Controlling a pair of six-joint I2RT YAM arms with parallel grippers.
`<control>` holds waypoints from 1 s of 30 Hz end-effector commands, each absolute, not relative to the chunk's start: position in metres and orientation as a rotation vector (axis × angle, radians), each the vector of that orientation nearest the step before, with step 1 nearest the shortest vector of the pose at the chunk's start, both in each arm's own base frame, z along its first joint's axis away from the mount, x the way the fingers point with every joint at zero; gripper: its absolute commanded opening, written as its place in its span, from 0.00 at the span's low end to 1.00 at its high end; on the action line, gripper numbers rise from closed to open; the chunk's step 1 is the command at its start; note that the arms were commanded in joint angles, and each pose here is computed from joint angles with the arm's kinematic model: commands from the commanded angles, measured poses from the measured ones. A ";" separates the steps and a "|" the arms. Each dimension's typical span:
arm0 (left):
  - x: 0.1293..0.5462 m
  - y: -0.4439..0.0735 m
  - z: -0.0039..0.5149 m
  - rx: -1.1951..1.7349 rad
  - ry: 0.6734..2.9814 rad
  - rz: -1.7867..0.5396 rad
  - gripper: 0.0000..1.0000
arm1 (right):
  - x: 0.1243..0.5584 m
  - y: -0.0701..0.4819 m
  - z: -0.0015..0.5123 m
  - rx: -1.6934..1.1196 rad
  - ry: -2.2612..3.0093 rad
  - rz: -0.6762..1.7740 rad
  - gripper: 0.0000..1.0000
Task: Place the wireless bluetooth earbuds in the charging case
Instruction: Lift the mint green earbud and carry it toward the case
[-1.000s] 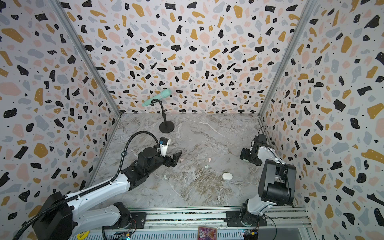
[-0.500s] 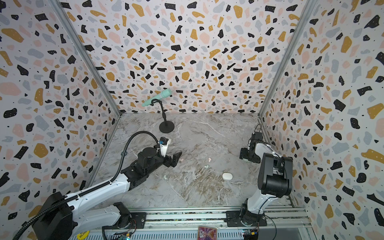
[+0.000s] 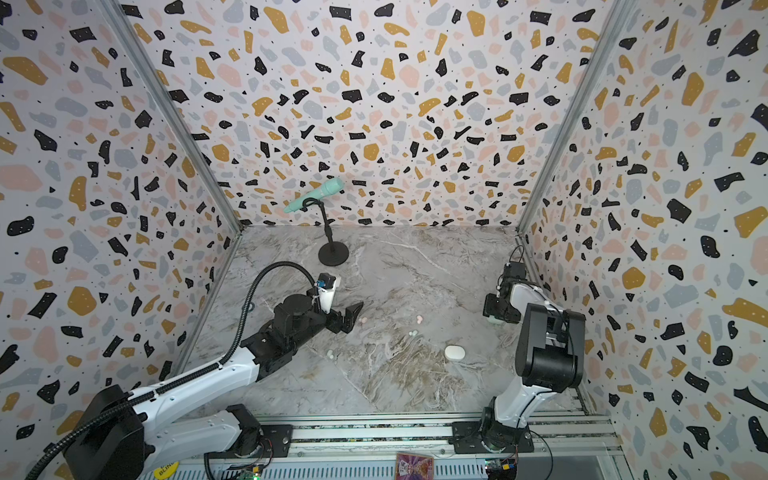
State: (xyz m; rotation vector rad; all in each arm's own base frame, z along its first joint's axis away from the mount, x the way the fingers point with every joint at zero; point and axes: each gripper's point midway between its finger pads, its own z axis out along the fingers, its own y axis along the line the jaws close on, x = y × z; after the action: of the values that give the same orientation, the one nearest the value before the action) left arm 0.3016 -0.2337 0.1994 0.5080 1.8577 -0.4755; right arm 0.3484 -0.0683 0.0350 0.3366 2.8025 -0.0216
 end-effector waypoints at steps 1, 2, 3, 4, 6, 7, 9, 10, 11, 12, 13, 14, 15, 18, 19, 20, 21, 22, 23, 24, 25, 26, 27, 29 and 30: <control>0.303 -0.234 0.213 0.494 1.803 -0.496 1.00 | 0.348 -0.066 0.034 0.325 2.828 -0.012 0.64; 0.303 -0.234 0.213 0.493 1.803 -0.497 1.00 | 0.347 -0.067 0.033 0.328 2.834 -0.013 0.63; 0.303 -0.234 0.213 0.492 1.803 -0.497 1.00 | 0.347 -0.067 0.033 0.330 2.834 -0.011 0.63; 0.303 -0.234 0.213 0.493 1.804 -0.497 1.00 | 0.348 -0.066 0.032 0.329 2.835 -0.011 0.64; 0.303 -0.234 0.213 0.493 1.804 -0.497 1.00 | 0.348 -0.066 0.032 0.327 2.838 -0.011 0.65; 0.303 -0.234 0.214 0.492 1.803 -0.498 1.00 | 0.348 -0.067 0.032 0.329 2.836 -0.012 0.65; 0.303 -0.234 0.214 0.492 1.803 -0.498 1.00 | 0.348 -0.067 0.033 0.329 2.837 -0.011 0.66; 0.303 -0.234 0.214 0.491 1.802 -0.498 1.00 | 0.348 -0.067 0.033 0.328 2.838 -0.011 0.66; 0.303 -0.233 0.214 0.491 1.801 -0.498 1.00 | 0.348 -0.067 0.033 0.328 2.840 -0.014 0.66; 0.303 -0.234 0.215 0.491 1.800 -0.499 1.00 | 0.348 -0.067 0.033 0.328 2.839 -0.012 0.66; 0.303 -0.234 0.214 0.493 1.800 -0.500 1.00 | 0.348 -0.066 0.033 0.331 2.839 -0.010 0.66; 0.303 -0.234 0.214 0.492 1.800 -0.500 1.00 | 0.348 -0.066 0.033 0.331 2.840 -0.010 0.66; 0.303 -0.234 0.215 0.492 1.800 -0.499 1.00 | 0.347 -0.067 0.033 0.332 2.839 -0.012 0.66; 0.303 -0.233 0.214 0.490 1.802 -0.499 1.00 | 0.347 -0.067 0.035 0.334 2.832 -0.015 0.63; 0.303 -0.233 0.214 0.492 1.802 -0.499 1.00 | 0.348 -0.067 0.038 0.333 2.826 -0.014 0.63; 0.303 -0.234 0.214 0.492 1.801 -0.500 1.00 | 0.349 -0.067 0.039 0.336 2.823 -0.011 0.62; 0.303 -0.234 0.214 0.492 1.803 -0.500 1.00 | 0.349 -0.067 0.041 0.336 2.817 -0.008 0.61; 0.303 -0.234 0.214 0.494 1.801 -0.499 1.00 | 0.349 -0.065 0.043 0.333 2.813 -0.005 0.61; 0.303 -0.234 0.213 0.498 1.802 -0.500 1.00 | 0.350 -0.064 0.045 0.332 2.810 -0.004 0.60; 0.303 -0.235 0.213 0.500 1.802 -0.503 1.00 | 0.350 -0.063 0.048 0.329 2.805 -0.002 0.60; 0.303 -0.236 0.212 0.507 1.803 -0.504 1.00 | 0.351 -0.061 0.052 0.326 2.799 0.005 0.59; 0.302 -0.237 0.211 0.515 1.803 -0.508 1.00 | 0.351 -0.060 0.055 0.325 2.794 0.011 0.59; 0.302 -0.239 0.211 0.529 1.803 -0.513 1.00 | 0.351 -0.057 0.059 0.320 2.790 0.019 0.59; 0.300 -0.243 0.209 0.557 1.800 -0.528 1.00 | 0.351 -0.051 0.066 0.314 2.780 0.035 0.59; 0.299 -0.245 0.207 0.574 1.802 -0.532 1.00 | 0.351 -0.048 0.070 0.310 2.774 0.049 0.59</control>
State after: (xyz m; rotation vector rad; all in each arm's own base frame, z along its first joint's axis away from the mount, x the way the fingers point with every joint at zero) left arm 0.2992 -0.2387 0.2009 0.5360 1.8456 -0.5041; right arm 0.3444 -0.0575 0.0388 0.3220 2.8314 0.0108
